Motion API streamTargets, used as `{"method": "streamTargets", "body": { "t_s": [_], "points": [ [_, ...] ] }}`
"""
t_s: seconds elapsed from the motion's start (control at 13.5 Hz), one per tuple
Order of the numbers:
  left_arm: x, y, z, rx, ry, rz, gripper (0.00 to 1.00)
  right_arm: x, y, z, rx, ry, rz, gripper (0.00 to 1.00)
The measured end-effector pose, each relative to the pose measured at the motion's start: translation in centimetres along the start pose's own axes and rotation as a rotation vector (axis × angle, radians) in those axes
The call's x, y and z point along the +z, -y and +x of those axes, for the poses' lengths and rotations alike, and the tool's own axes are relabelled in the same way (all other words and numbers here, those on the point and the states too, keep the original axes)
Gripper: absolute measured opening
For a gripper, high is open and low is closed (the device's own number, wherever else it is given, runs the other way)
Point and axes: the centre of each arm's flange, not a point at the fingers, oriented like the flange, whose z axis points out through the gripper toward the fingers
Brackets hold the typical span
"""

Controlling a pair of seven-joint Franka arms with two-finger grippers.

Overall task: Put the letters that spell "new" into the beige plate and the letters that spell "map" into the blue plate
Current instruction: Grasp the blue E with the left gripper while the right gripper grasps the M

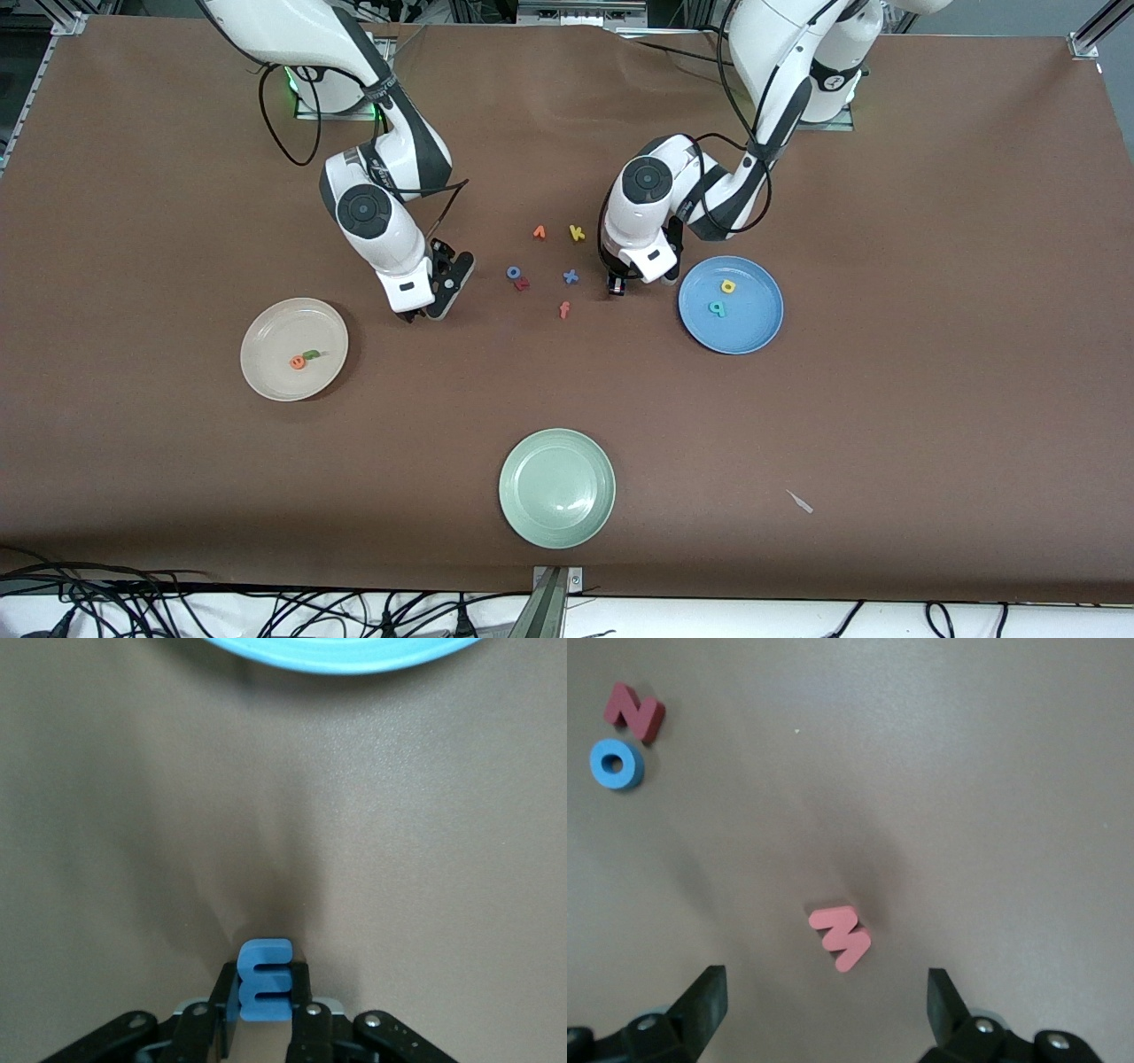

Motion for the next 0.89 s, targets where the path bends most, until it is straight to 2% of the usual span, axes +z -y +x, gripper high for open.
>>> {"method": "streamTargets", "body": {
  "t_s": [0.3,0.52,0.81,0.89],
  "points": [
    [-1.9,-1.4,-0.6,0.037,0.026,-0.042,0.27,1.1,-0.1,0.1,-0.153,-0.023,-0.024,1.00],
    [-5.4,-3.4,1.3,0.139,0.005,-0.043,0.27,2.6,0.0,0.0,-0.169,-0.020,-0.023,1.00],
    [-9.8,-6.1,6.1,0.355,-0.056,0.061,0.27,2.8,0.1,0.0,-0.184,-0.018,-0.022,0.97],
    [-10.7,-6.6,7.5,0.421,-0.065,0.097,0.27,2.8,0.1,0.0,-0.184,-0.018,-0.022,0.90]
  ]
}}
